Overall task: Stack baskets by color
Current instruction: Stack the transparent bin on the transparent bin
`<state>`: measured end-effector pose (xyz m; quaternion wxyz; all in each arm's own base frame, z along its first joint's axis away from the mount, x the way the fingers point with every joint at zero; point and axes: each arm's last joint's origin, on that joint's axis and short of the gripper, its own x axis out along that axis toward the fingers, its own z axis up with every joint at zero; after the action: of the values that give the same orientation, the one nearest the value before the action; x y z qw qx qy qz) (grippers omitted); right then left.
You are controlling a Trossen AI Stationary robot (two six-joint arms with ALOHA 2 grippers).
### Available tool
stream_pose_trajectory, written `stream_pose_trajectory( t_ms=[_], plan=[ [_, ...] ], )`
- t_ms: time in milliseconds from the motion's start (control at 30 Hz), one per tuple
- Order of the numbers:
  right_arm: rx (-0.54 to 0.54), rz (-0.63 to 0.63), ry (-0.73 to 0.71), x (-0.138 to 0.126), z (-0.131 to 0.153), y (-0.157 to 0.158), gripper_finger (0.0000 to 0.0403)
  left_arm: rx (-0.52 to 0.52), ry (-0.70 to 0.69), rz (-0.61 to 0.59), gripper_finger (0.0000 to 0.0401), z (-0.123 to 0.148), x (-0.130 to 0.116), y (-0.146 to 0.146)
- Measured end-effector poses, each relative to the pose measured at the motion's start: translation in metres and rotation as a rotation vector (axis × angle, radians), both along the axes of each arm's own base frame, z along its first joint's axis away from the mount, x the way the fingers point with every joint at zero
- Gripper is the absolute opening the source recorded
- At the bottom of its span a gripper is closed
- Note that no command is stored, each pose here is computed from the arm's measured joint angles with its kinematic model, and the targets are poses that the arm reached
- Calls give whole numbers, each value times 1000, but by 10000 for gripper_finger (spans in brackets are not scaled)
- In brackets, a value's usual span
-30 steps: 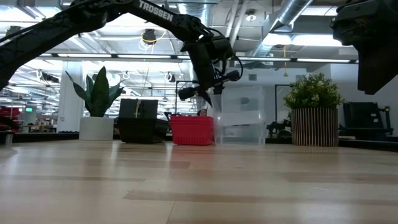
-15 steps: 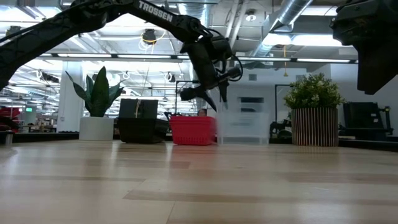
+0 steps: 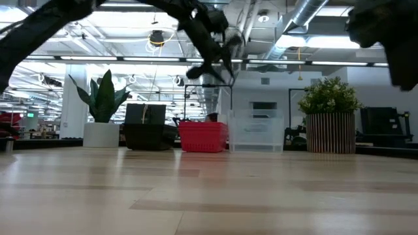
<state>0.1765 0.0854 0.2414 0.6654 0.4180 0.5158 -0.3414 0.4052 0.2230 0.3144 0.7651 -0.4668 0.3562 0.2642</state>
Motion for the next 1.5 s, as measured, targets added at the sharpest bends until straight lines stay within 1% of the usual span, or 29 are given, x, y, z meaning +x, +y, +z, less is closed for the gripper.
stream_pose_trajectory(
  t_ms=[167,267,367,467,533,633,700,800,900,1033,1133,1233,1333,1500],
  plan=[
    [112,-3,-36,-1,20,17,122,84,-93,-79,117,51,-19,-27],
    [212,63,-58,-6,30,37,122,159,-135,-130,117,80,-32,-49],
    [262,124,-70,-17,34,57,122,246,-165,-167,117,105,-45,-72],
    [328,104,-65,-30,35,77,122,319,-185,-202,117,123,-55,-93],
    [365,60,-35,-39,33,90,122,352,-193,-219,117,131,-60,-107],
    [345,-28,45,-48,21,106,122,377,-204,-239,117,139,-64,-123],
    [315,-75,83,-48,10,116,122,385,-213,-249,117,142,-65,-132],
    [298,-94,126,-38,-8,129,122,380,-222,-263,117,143,-63,-142],
    [263,-89,144,-23,-26,134,122,372,-226,-279,117,144,-63,-149],
    [209,-23,188,2,-44,123,122,356,-237,-282,117,145,-63,-154],
    [163,74,186,26,-52,104,122,338,-248,-296,117,146,-64,-155],
    [119,201,176,51,-60,79,122,319,-260,-316,117,147,-66,-156],
    [71,298,132,73,-64,52,122,300,-234,-328,117,147,-71,-158],
    [-47,365,25,104,-63,-2,122,281,-163,-318,117,150,-89,-161]
  ],
)
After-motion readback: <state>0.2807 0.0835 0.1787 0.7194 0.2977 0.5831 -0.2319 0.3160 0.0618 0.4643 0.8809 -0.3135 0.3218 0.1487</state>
